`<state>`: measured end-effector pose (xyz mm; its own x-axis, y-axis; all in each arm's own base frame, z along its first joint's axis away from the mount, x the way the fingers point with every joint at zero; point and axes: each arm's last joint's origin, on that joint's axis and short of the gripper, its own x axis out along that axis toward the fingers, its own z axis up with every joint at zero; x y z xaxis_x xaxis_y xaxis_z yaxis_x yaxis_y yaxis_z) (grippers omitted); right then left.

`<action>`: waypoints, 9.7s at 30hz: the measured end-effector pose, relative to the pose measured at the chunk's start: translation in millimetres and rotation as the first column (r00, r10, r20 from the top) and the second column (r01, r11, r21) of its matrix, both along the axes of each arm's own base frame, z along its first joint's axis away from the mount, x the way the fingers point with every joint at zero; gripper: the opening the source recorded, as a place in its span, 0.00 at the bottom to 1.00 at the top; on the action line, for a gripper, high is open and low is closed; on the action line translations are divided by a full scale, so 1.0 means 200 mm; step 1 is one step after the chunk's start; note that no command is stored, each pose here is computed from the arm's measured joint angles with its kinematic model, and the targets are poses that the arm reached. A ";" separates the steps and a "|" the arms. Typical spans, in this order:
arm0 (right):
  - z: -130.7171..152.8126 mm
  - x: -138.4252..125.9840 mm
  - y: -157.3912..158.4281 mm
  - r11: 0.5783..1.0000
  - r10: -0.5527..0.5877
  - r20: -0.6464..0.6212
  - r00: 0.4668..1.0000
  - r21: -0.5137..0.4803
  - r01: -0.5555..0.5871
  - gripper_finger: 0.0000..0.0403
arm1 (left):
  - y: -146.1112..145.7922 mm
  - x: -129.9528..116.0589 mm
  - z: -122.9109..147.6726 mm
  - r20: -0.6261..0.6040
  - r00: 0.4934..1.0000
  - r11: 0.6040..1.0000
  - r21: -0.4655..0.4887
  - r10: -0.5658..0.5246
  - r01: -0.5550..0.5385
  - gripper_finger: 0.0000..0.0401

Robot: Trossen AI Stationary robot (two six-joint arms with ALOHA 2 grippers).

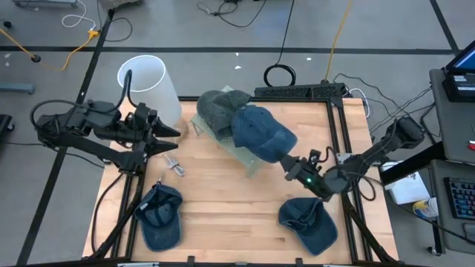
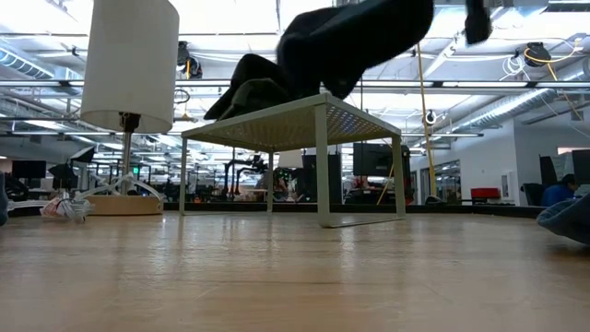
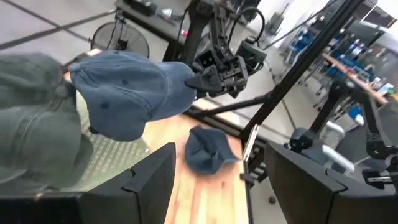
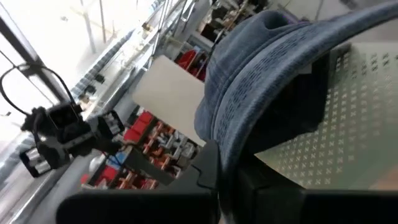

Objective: Pick & Place hat
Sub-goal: Put the top blue cap on the shelf, then stack the right blue cap on top of the blue cap on the shelf

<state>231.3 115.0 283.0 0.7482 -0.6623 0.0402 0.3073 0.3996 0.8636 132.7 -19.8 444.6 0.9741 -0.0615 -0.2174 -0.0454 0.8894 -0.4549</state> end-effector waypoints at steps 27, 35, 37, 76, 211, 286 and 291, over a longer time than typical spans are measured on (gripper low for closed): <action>-0.30 0.16 -0.26 0.994 0.057 -0.019 0.998 0.097 -0.055 0.01 | 0.00 0.00 -0.02 -0.032 0.999 0.999 0.037 -0.006 0.007 0.62; -0.34 0.17 -0.31 0.988 0.074 -0.061 0.995 0.137 -0.065 0.01 | -0.01 0.03 -0.03 -0.051 0.999 0.999 0.040 -0.006 0.008 0.62; -0.34 0.18 -0.32 0.987 0.087 -0.067 0.994 0.145 -0.077 0.01 | -0.01 0.04 -0.03 -0.059 0.998 0.999 0.041 -0.006 0.008 0.62; -0.34 0.16 -0.31 0.991 -0.058 -0.097 0.994 0.116 0.069 0.35 | -0.01 0.07 -0.04 -0.080 0.997 1.000 0.001 -0.006 0.006 0.62; -0.29 -0.40 0.16 0.255 0.794 -0.569 -0.213 0.630 -0.733 0.35 | -0.38 0.65 0.00 0.369 0.913 0.938 -0.220 -0.175 0.269 0.62; 0.36 -0.35 0.00 0.922 0.339 -0.237 0.911 -0.111 -0.372 0.01 | -0.40 0.65 -0.10 0.201 0.979 0.968 0.246 -0.009 -0.041 0.62; 0.44 -0.30 -0.04 0.929 0.280 -0.181 0.943 -0.198 -0.314 0.01 | -0.36 0.65 -0.07 0.267 0.962 0.915 0.374 0.050 -0.151 0.62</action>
